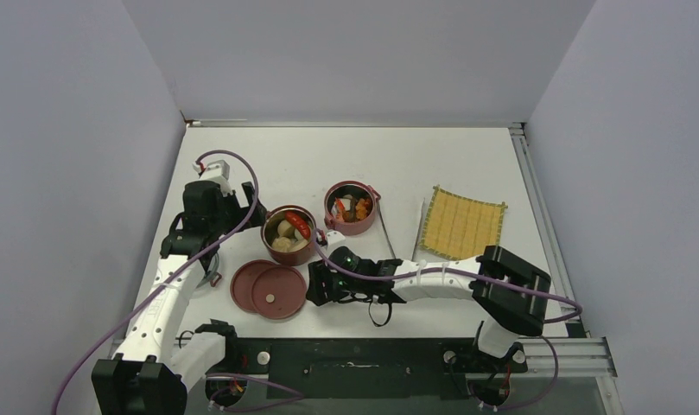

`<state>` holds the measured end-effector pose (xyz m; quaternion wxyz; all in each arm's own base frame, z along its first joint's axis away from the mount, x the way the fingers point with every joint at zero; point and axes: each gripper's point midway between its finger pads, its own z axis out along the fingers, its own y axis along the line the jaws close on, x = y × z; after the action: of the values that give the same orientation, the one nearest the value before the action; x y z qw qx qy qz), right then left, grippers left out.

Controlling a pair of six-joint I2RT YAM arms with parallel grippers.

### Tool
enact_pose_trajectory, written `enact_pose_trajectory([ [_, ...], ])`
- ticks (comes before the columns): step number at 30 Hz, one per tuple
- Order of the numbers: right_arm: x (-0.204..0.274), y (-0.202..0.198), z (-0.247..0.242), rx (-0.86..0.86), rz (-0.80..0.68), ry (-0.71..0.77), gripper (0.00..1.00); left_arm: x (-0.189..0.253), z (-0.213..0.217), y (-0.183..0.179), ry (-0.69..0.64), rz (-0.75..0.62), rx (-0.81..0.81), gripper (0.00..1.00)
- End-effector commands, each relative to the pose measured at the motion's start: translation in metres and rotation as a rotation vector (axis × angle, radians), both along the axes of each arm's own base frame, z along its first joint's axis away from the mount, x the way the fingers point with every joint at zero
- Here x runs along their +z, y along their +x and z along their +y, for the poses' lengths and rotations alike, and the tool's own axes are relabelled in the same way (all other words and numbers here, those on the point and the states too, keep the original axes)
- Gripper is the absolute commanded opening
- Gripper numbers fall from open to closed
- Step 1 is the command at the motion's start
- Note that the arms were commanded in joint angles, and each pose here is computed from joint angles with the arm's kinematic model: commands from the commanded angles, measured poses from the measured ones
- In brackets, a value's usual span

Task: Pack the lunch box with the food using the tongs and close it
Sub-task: Pick up the box lid from the center of the board.

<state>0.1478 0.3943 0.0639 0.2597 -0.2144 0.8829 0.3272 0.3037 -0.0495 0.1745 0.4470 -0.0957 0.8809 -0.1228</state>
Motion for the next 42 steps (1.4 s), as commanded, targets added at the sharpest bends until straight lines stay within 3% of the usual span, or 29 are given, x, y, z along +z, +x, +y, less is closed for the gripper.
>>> enact_pose_trajectory([
  [1,0.023,0.008,0.031,-0.046,0.017,0.139,0.53,0.014,-0.001,0.006,-0.015,-0.044,-0.003,0.96],
  [14,-0.004,0.008,0.049,-0.131,0.149,0.164,0.4,0.015,-0.006,0.006,-0.03,-0.047,-0.022,0.96],
  [28,-0.03,0.006,0.056,-0.241,0.291,0.185,0.33,0.019,-0.008,0.004,-0.041,-0.059,-0.033,0.96],
  [31,-0.034,0.008,0.051,-0.272,0.293,0.157,0.31,0.019,-0.008,0.004,-0.042,-0.06,-0.035,0.96],
  [35,-0.037,0.012,0.036,-0.331,0.277,0.102,0.2,0.019,-0.01,0.004,-0.046,-0.06,-0.041,0.96],
  [42,-0.035,0.016,0.016,-0.383,0.242,0.058,0.13,0.019,-0.011,0.004,-0.053,-0.061,-0.048,0.96],
])
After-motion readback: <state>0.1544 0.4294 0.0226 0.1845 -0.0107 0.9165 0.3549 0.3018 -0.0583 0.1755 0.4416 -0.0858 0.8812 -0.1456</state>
